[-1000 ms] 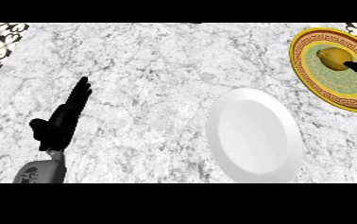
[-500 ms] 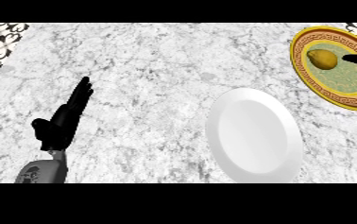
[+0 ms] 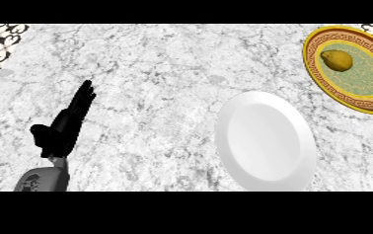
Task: Pick the lemon from the plate and place it in the plate
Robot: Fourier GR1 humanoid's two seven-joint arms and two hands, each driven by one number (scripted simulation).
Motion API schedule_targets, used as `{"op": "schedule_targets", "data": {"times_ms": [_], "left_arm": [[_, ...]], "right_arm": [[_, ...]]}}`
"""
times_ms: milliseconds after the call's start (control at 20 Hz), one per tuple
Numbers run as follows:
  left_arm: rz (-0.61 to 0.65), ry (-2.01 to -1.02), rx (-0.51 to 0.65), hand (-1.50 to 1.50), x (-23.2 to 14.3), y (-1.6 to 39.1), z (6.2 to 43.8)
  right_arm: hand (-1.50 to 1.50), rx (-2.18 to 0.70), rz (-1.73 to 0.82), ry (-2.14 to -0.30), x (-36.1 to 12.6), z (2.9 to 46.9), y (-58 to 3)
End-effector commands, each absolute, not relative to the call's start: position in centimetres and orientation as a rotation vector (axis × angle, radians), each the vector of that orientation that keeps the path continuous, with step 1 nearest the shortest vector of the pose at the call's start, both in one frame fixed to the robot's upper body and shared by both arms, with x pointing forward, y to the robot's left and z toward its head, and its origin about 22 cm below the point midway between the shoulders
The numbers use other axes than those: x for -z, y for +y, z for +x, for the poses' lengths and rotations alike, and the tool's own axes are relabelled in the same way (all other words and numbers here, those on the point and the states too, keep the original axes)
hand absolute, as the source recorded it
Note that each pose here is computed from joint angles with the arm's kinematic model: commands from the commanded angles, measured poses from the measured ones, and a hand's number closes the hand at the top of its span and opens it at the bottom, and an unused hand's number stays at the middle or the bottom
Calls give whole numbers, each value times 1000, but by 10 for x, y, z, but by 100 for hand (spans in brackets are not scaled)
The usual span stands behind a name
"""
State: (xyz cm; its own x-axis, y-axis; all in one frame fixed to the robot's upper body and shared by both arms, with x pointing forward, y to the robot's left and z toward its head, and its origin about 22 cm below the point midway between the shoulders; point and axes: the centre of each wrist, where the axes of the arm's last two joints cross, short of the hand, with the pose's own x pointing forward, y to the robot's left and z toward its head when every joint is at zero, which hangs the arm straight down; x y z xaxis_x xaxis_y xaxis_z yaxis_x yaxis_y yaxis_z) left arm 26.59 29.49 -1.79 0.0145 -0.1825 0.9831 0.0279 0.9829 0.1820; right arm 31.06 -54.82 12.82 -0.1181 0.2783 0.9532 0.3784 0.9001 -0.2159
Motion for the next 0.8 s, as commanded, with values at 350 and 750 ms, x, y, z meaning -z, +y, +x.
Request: {"op": "schedule_targets", "data": {"times_ms": [350, 750], "left_arm": [[110, -1544, 166, 0, 30, 288, 258], [101, -1553, 173, 0, 25, 289, 255]], "right_arm": [[-150, 26, -438, -1783, -117, 239, -596], [-150, -21, -474, -1750, -109, 222, -603]]}}
